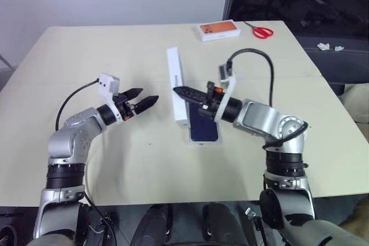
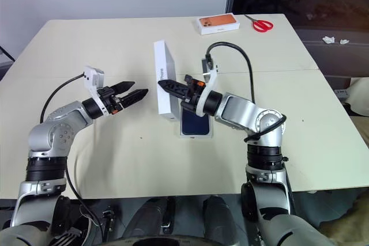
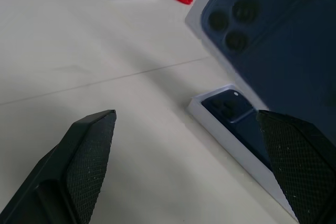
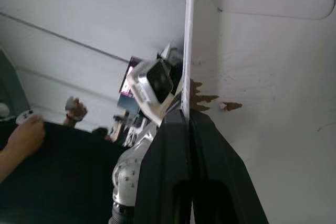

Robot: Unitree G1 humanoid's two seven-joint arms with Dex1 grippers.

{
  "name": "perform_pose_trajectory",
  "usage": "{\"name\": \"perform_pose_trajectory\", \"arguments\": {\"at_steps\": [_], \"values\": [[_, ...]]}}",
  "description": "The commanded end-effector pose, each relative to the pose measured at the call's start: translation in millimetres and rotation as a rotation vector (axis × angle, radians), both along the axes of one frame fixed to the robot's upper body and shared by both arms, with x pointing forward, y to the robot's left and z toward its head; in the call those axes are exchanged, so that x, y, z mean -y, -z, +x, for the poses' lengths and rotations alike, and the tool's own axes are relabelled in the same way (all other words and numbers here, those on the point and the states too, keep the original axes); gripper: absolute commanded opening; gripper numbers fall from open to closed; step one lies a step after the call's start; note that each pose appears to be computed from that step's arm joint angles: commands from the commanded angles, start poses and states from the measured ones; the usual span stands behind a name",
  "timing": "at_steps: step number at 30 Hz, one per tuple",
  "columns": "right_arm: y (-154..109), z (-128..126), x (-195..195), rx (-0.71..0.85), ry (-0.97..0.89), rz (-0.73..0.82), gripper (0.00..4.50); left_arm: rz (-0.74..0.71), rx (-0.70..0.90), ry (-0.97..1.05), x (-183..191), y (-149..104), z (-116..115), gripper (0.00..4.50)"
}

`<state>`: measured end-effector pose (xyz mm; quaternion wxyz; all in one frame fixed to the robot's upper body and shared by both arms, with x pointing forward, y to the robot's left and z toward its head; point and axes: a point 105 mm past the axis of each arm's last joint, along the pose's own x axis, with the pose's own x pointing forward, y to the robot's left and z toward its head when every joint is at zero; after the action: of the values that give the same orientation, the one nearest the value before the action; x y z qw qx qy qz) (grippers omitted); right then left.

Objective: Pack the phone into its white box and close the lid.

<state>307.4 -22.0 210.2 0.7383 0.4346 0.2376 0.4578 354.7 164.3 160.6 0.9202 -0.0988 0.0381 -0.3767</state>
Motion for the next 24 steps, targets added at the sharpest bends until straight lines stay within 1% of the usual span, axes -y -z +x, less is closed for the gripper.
{"name": "perform_pose_trajectory", "arguments": {"at_steps": [1,2,4,8,9,10,11,12,14,18,21,24], "values": [[-13,-7,-8,-0.009,-0.027,0.085,0.02,-0.01,0.091,0.006,-2,-20,-5,4.5],[-12,-8,-13,-0.014,-0.041,0.091,0.02,0.0,0.11,0.005,-3,-22,-7,4.5],[-1,-9,-22,-0.034,-0.058,0.065,0.02,0.016,0.125,0.011,-4,-22,-10,4.5],[17,-8,-24,-0.083,-0.061,0.047,0.02,0.023,0.121,0.007,-5,-21,-11,4.5],[21,-7,-25,-0.097,-0.064,0.048,0.46,0.027,0.12,0.007,-5,-20,-12,4.5],[26,-7,-26,-0.112,-0.066,0.045,0.59,0.022,0.109,0.019,-4,-17,-14,4.5],[28,-6,-27,-0.125,-0.067,0.048,0.95,0.019,0.097,0.029,-2,-15,-15,4.5],[29,-5,-27,-0.124,-0.065,0.046,1.39,0.023,0.091,0.034,-1,-13,-17,4.5],[30,-2,-25,-0.116,-0.05,0.034,2.46,0.021,0.067,0.058,4,-5,-21,4.5],[35,6,-18,-0.107,-0.004,0.001,4.44,0.034,0.028,0.071,10,13,-27,4.5],[35,9,-11,-0.066,0.017,-0.037,4.44,0.024,-0.004,0.088,16,25,-31,4.5],[20,12,-2,0.035,0.018,-0.069,4.5,0.008,-0.029,0.108,22,31,-33,3.72]]}}
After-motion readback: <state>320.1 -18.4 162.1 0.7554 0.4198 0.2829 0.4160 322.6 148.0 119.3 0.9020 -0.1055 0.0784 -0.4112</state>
